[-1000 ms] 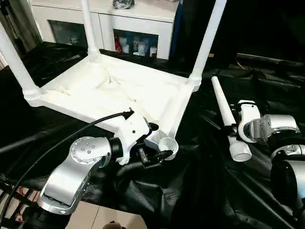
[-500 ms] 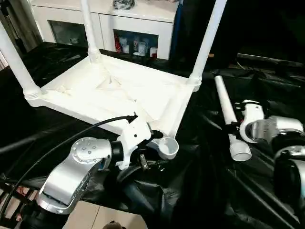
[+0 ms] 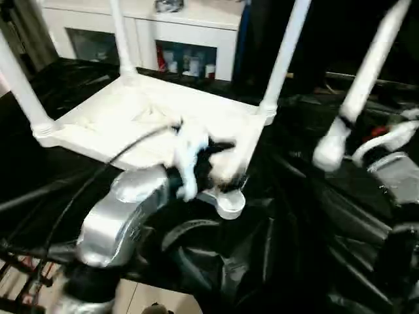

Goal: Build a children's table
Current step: Pick table leg

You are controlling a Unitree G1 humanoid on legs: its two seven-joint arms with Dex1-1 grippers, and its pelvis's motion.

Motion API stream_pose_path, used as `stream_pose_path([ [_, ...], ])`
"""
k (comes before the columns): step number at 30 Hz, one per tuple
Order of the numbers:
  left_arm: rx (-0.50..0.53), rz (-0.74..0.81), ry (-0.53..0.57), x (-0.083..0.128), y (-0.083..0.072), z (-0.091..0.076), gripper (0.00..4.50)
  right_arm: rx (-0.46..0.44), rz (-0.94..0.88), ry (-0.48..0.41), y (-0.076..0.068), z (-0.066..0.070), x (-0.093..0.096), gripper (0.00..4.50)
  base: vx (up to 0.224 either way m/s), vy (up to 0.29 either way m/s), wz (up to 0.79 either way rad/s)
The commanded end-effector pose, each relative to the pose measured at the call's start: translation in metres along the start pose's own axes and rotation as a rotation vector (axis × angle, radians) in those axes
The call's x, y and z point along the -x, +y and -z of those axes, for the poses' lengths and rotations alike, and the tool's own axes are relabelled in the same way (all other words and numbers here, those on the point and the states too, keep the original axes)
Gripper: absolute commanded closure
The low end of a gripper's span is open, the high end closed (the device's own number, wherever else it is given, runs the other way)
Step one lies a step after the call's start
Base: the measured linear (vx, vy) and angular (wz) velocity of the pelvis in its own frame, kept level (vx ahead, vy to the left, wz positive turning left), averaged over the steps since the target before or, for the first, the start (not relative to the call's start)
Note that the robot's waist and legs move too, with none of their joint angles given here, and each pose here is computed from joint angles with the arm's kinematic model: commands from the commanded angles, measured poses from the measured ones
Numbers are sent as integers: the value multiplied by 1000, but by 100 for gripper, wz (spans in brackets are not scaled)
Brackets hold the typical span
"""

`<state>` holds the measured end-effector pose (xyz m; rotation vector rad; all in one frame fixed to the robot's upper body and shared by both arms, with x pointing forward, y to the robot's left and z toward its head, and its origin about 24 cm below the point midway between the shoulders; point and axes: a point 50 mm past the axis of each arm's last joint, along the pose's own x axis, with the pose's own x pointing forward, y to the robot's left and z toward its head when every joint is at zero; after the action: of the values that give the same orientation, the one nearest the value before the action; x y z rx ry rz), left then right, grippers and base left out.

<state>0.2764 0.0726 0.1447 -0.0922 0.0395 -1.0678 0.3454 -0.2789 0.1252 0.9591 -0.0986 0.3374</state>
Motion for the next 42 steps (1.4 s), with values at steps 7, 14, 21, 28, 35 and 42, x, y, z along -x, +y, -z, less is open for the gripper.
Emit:
stream_pose_path([
  [7,234,121,-229,-22,-1,-49,0,-72,-556,48,73,9,12,266,0,0,0],
  [14,359,195,-322,-40,-3,-72,0,-77,-673,256,94,44,20,266,0,0,0],
  [21,442,193,-308,-54,-1,-74,0,-50,-660,390,102,71,21,266,0,0,0],
  [28,532,51,-276,-60,14,-63,29,43,-643,506,105,90,25,266,0,0,0],
  [35,556,49,-293,-57,16,-66,82,133,-575,540,103,99,19,266,0,0,0],
  [42,559,44,-287,-58,13,-65,125,164,-554,563,100,104,18,266,0,0,0],
])
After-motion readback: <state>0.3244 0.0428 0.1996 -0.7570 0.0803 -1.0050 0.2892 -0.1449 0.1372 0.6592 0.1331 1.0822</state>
